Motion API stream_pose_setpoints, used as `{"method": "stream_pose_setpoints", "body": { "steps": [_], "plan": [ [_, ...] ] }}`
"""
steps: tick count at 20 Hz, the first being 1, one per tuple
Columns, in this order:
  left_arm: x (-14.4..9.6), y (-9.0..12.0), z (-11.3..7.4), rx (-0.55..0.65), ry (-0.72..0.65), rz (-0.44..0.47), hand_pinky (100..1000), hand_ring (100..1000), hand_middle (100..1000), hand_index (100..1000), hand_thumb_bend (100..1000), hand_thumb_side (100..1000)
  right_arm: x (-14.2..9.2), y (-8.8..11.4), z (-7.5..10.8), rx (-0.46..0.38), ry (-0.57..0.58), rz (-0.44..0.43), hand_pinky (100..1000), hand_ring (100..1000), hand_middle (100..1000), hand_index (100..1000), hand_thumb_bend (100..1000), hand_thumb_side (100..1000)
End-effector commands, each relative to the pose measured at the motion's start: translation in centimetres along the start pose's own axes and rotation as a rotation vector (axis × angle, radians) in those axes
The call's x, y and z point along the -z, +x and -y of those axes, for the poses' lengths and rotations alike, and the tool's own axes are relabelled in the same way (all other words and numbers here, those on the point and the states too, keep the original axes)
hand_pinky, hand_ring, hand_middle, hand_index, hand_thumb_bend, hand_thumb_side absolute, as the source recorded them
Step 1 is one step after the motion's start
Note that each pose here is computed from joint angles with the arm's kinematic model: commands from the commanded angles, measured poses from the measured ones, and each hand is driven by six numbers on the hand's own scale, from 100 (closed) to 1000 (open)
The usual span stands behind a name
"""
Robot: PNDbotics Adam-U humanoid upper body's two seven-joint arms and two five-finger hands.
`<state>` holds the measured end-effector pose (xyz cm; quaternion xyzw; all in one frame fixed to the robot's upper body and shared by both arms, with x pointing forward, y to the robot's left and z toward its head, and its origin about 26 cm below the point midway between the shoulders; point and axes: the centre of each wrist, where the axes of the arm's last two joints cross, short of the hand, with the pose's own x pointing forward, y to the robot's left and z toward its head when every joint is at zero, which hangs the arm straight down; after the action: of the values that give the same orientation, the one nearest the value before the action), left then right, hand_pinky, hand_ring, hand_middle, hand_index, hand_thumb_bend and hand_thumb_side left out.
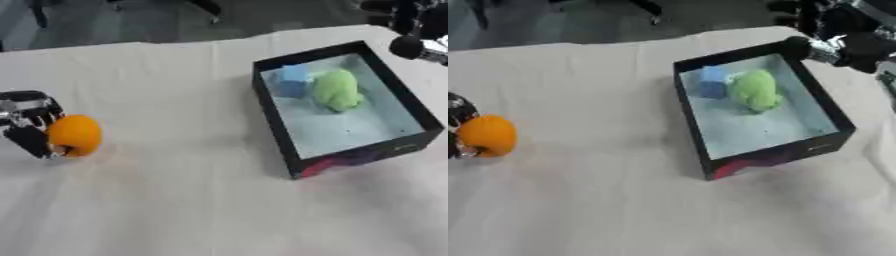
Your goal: Pick up the objects with one hand, pass them to the other hand, and then place them into the box on the other side of the table.
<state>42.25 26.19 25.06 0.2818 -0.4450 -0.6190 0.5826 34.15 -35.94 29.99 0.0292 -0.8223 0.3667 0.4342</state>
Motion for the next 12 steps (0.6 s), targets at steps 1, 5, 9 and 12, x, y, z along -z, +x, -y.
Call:
{"method": "stream_pose_setpoints", "body": {
  "steps": [1,5,9,12],
  "plan": [
    [-2.8,0.2,-2.8,-0.003,0.098,0.026,829,689,627,446,187,100,0.2,1.8,0.7,-0.029,-0.001,0.040,1000,1000,1000,1000,595,311],
    [-5.2,1.3,-4.0,0.000,0.226,0.153,824,649,597,435,159,100,0.9,2.7,0.7,-0.015,0.008,0.079,1000,1000,1000,1000,594,309],
    [-6.9,2.7,-3.9,-0.014,0.310,0.245,822,625,579,429,142,100,1.6,3.5,0.5,-0.007,0.020,0.108,1000,1000,1000,1000,590,308],
    [-7.9,3.6,-3.5,-0.057,0.356,0.296,825,610,565,423,124,100,2.7,4.5,0.1,-0.018,0.052,0.142,1000,1000,1000,1000,596,304]
  ]
}}
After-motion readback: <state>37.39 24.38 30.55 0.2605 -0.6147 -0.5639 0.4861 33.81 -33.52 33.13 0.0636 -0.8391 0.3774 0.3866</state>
